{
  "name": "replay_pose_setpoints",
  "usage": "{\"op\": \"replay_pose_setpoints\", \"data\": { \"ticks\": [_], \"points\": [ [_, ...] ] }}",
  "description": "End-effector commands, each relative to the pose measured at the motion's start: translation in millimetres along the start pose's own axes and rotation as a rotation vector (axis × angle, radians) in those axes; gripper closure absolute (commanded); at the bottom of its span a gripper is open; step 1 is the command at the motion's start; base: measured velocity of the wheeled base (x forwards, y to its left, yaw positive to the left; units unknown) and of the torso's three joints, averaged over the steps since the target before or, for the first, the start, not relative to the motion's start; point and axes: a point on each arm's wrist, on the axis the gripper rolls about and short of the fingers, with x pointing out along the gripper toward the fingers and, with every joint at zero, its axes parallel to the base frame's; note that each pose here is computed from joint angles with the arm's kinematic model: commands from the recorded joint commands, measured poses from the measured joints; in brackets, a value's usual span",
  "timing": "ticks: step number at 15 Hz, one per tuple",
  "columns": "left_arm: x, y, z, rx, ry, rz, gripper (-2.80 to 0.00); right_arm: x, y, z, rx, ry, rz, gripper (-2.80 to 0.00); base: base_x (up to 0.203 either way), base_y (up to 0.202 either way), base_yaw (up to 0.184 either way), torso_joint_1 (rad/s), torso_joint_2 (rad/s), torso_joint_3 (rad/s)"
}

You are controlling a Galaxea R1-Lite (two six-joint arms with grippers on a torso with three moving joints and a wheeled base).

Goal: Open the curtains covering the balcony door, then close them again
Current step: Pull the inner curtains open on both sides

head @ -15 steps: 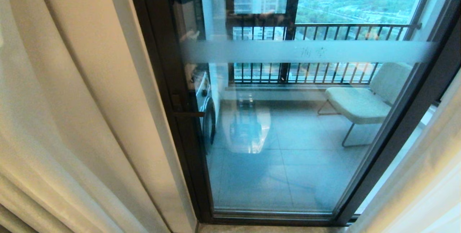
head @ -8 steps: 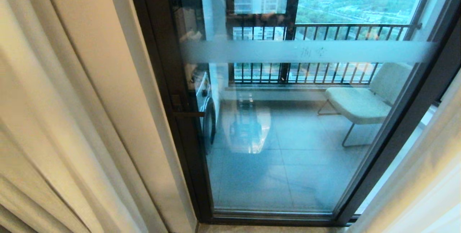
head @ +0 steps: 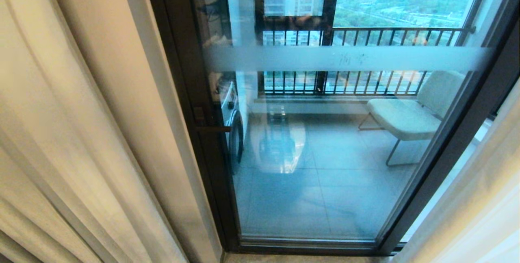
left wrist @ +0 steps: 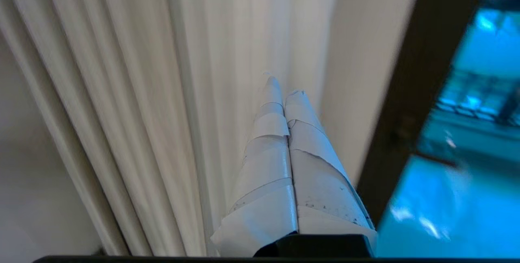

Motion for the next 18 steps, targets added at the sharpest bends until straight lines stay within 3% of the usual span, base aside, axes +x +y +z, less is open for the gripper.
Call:
{"op": "replay_pose_setpoints", "data": {
  "ticks": [1, 5, 9, 18],
  "points": [
    [-30.9, -11.1, -10.3, 0.006, -0.016, -0.031, 0.0, 0.1, 0.0, 0.0, 0.0, 0.002, 0.001, 0.0, 0.0, 0.0, 0.0, 0.0, 0.0, 0.0],
    [-40.8, -13.5, -38.8, -0.012, 0.036, -0.09, 0.0, 0.1, 0.0, 0.0, 0.0, 0.002, 0.001, 0.0, 0.0, 0.0, 0.0, 0.0, 0.0, 0.0],
    [-41.6, -14.4, -62.0, -0.035, 0.088, -0.211, 0.0, 0.1, 0.0, 0.0, 0.0, 0.002, 0.001, 0.0, 0.0, 0.0, 0.0, 0.0, 0.0, 0.0],
    [-44.1, -12.4, -75.6, -0.055, 0.115, -0.286, 0.0, 0.1, 0.0, 0.0, 0.0, 0.002, 0.001, 0.0, 0.0, 0.0, 0.0, 0.0, 0.0, 0.0]
  ]
}}
